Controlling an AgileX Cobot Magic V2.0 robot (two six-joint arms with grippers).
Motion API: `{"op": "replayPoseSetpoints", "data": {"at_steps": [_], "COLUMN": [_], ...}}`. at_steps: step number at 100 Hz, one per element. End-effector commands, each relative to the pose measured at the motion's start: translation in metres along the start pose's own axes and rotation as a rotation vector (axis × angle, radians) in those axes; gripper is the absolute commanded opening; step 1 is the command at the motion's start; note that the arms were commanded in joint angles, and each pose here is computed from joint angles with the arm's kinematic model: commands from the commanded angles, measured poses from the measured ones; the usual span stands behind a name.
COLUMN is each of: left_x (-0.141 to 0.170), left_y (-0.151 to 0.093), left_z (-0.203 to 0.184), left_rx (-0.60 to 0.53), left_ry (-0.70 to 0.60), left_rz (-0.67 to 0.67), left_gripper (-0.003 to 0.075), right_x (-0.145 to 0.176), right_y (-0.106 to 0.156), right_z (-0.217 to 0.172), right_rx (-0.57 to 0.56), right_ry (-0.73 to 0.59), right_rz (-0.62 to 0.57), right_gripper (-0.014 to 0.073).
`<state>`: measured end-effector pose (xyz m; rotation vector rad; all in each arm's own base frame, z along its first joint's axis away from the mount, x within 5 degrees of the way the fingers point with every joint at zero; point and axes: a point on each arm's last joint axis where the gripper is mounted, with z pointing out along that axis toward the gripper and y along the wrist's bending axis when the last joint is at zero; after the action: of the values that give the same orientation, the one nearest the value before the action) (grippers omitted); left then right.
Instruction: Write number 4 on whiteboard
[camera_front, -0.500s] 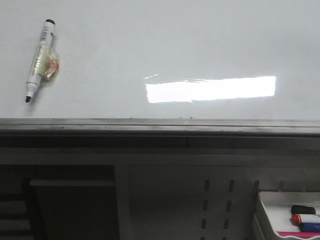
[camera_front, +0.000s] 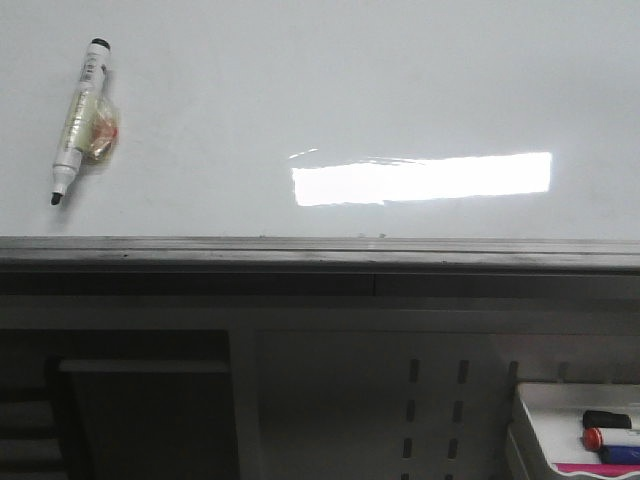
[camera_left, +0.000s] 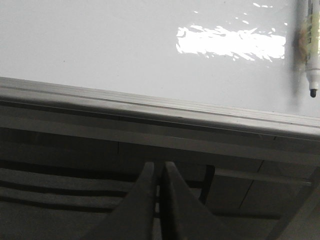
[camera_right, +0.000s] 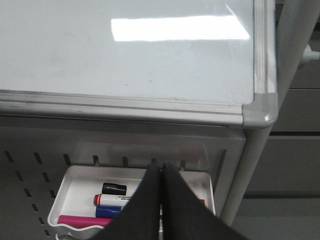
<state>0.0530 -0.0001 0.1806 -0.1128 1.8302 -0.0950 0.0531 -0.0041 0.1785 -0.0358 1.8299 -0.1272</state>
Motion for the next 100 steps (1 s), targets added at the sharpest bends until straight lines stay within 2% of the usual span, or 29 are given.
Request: {"op": "replayPoseSetpoints", "data": {"at_steps": [1, 42, 57, 70, 86, 100], "left_x": [0.006, 0.005, 0.001, 0.0, 0.0, 0.0], "left_y": [0.001, 0.001, 0.002, 0.003, 0.003, 0.002], "left_z": [0.002, 0.002, 0.002, 0.002, 0.002, 0.002], "left_rx": [-0.002, -0.002, -0.02, -0.022, -0.022, -0.02], "left_ry": [-0.034, -0.041, -0.09, -0.097, -0.097, -0.1], "left_rz": [0.01, 0.012, 0.095, 0.106, 0.106, 0.1], "left_gripper": [-0.002, -0.002, -0.002, -0.002, -0.002, -0.002], "right_x": [0.005, 0.005, 0.003, -0.005, -0.017, -0.022], "right_y": [0.0, 0.0, -0.001, -0.003, -0.002, -0.002], "right_z": [0.001, 0.001, 0.001, 0.001, -0.002, -0.003], "right_rx": [0.008, 0.008, 0.024, 0.045, 0.049, 0.047], "right_ry": [-0.01, -0.011, -0.036, -0.116, -0.247, -0.308], "right_rz": [0.003, 0.003, -0.039, -0.096, -0.098, -0.078], "right_gripper": [-0.0064, -0.0064, -0.0064, -0.0064, -0.0064, -0.0064]}}
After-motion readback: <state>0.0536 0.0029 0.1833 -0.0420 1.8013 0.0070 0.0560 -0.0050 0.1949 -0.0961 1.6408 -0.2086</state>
